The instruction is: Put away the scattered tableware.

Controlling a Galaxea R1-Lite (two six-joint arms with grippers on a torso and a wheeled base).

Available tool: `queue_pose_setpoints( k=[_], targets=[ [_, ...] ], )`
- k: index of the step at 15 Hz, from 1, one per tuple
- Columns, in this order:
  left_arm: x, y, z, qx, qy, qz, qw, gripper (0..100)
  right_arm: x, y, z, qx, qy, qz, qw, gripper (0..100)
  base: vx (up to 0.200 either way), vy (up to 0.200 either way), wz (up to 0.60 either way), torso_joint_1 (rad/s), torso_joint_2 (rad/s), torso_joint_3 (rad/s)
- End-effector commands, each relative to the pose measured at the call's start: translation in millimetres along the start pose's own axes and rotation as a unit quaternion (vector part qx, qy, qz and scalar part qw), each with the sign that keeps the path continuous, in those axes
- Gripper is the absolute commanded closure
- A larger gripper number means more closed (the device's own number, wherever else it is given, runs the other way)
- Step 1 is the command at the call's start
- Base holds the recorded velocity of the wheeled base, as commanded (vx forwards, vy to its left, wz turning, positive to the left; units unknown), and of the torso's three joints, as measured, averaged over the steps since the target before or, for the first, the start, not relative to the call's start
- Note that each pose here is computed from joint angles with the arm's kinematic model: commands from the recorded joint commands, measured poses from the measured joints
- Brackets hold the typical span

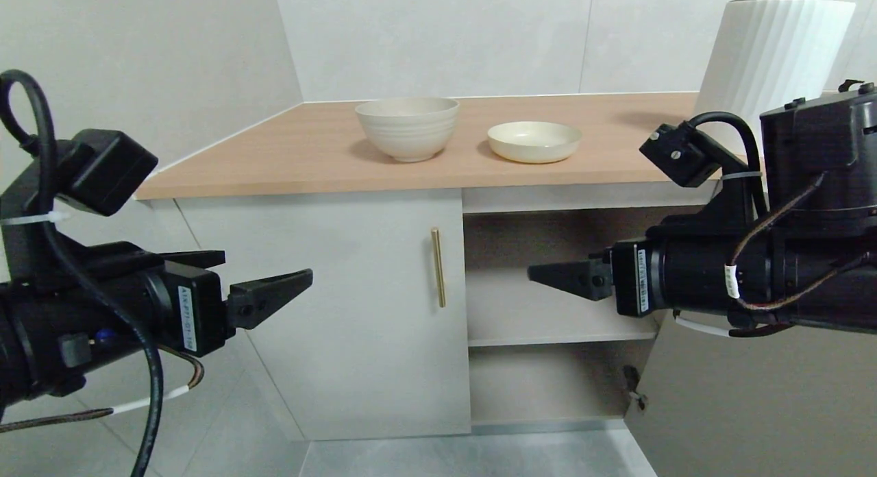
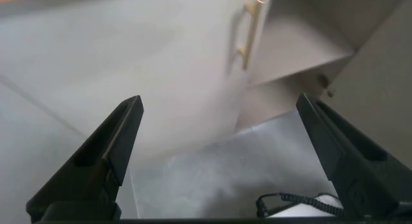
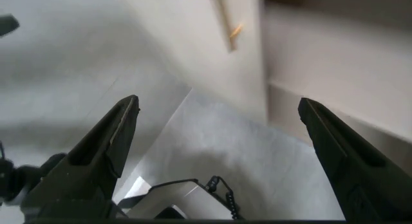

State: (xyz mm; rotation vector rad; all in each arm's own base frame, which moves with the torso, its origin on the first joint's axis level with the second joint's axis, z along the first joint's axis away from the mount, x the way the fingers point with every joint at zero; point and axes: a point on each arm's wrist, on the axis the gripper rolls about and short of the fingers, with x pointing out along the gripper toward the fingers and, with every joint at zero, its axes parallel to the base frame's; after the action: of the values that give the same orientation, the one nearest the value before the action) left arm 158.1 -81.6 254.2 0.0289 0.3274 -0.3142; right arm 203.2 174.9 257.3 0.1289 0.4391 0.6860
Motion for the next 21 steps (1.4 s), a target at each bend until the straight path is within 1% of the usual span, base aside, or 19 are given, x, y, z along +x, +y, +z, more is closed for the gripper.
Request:
queue_pose_setpoints(
  k=[1,2,5,6,7,8,9,10,12,16,21],
  targets=[
    [1.8,-0.2,0.1,-0.001,0.002,0.0,1.0,0,-0.7,0.2,-0.3,0.0,0.0,0.001,1.0,0,0.2,0.0,0.0,0.012,0.0,0.002],
    [1.8,-0.3,0.2,-0.002,0.001,0.0,1.0,0,-2.4,0.2,-0.7,0.0,-0.001,0.002,1.0,0,0.2,0.0,0.0,0.012,0.0,0.002],
    [-2.3,0.2,1.6,-0.004,-0.007,-0.003,1.0,0,-13.8,0.3,-3.1,-0.002,-0.005,0.009,1.0,0,0.0,0.0,0.0,0.0,0.0,0.0],
    [-6.4,0.4,2.7,-0.005,-0.012,-0.014,0.9998,0,-21.7,0.9,-2.3,-0.005,-0.013,0.013,1.0,0,0.0,0.0,0.0,0.0,0.0,0.0],
    [-10.5,0.1,4.9,-0.015,-0.019,-0.032,0.9992,0,-26.2,2.1,-1.1,-0.009,-0.017,0.021,1.0,0,0.0,0.0,0.0,0.0,0.0,0.0],
    [-17.5,-0.6,11.7,-0.048,-0.032,-0.063,0.9963,0,-33.3,3.1,-0.9,-0.011,-0.02,0.038,0.999,0,0.0,0.0,0.0,0.0,0.0,0.0],
    [-19.5,-1.1,14.8,-0.067,-0.036,-0.077,0.9942,0,-35.6,3.5,-0.9,-0.011,-0.02,0.045,0.999,0,0.0,0.0,0.0,0.0,0.0,0.0],
    [-20.8,-1.7,19.7,-0.092,-0.041,-0.089,0.991,0,-39.6,4.5,-0.1,-0.013,-0.024,0.053,0.998,0,0.0,0.0,0.0,0.0,0.0,0.0],
    [-20.8,-1.7,19.9,-0.093,-0.041,-0.089,0.9909,0,-42.6,6.8,0.0,-0.014,-0.026,0.058,0.998,0,0.0,0.0,0.0,0.0,0.0,0.0],
    [-18.9,-2.0,19.4,-0.092,-0.038,-0.089,0.991,0,-48.2,10.4,-0.6,-0.023,-0.031,0.065,0.997,0,0.0,0.0,0.0,0.017,-0.22,-0.288],
    [-11.5,-3.0,15.6,-0.091,-0.023,-0.088,0.9917,0,-45.4,10.1,-1.3,-0.032,-0.032,0.065,0.997,0,0.0,0.0,0.0,0.095,-0.51,-0.344]
  ],
)
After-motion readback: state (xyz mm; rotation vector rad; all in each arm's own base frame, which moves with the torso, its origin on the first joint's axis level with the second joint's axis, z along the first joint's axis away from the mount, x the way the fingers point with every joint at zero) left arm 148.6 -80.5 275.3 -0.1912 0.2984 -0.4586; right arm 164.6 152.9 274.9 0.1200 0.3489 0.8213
